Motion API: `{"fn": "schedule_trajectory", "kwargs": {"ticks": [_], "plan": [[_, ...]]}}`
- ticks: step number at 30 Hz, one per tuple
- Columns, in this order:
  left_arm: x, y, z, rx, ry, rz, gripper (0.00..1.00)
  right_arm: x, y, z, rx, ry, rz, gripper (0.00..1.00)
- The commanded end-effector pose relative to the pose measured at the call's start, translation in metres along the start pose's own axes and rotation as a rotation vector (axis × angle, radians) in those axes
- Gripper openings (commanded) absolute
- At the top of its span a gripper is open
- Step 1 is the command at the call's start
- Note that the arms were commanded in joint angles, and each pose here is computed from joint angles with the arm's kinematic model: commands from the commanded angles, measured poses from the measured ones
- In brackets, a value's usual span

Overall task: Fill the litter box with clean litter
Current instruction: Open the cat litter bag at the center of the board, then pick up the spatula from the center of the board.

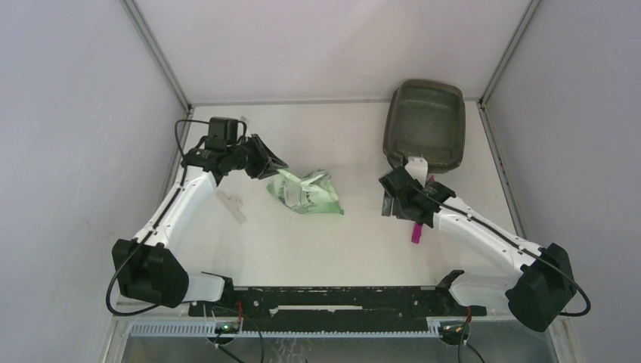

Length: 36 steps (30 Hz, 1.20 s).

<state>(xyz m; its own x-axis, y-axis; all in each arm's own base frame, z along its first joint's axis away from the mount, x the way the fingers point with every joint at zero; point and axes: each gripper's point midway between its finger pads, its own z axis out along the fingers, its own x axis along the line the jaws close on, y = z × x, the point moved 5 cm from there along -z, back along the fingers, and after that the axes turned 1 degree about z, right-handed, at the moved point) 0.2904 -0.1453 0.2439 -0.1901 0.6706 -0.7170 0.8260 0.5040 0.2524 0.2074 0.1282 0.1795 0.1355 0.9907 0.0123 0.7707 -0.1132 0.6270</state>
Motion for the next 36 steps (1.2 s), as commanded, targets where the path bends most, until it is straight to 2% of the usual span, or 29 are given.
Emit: {"fn": "schedule_trajectory", "kwargs": {"ticks": [1,9,21,29,33,35,36], "plan": [[-0.036,0.006,-0.032,-0.011,-0.124,0.116,0.28,-0.027,-0.017,0.018,0.008,-0.115,0.129,0.82],[-0.04,0.007,-0.041,-0.025,-0.145,0.14,0.34,-0.058,-0.032,0.05,0.05,-0.229,0.21,0.81],[-0.03,0.002,-0.039,-0.019,-0.126,0.128,0.34,-0.074,-0.036,0.089,0.141,-0.204,0.273,0.77],[-0.032,0.0,-0.046,-0.036,-0.133,0.124,0.35,-0.067,-0.04,0.104,0.236,-0.162,0.235,0.68],[-0.036,-0.002,-0.054,-0.051,-0.151,0.133,0.35,-0.064,-0.043,0.109,0.284,-0.154,0.207,0.61],[-0.041,-0.004,-0.06,-0.064,-0.187,0.158,0.37,-0.062,-0.044,0.109,0.291,-0.145,0.202,0.48],[-0.043,-0.006,-0.064,-0.077,-0.212,0.175,0.38,-0.062,-0.044,0.108,0.288,-0.147,0.198,0.38]]}}
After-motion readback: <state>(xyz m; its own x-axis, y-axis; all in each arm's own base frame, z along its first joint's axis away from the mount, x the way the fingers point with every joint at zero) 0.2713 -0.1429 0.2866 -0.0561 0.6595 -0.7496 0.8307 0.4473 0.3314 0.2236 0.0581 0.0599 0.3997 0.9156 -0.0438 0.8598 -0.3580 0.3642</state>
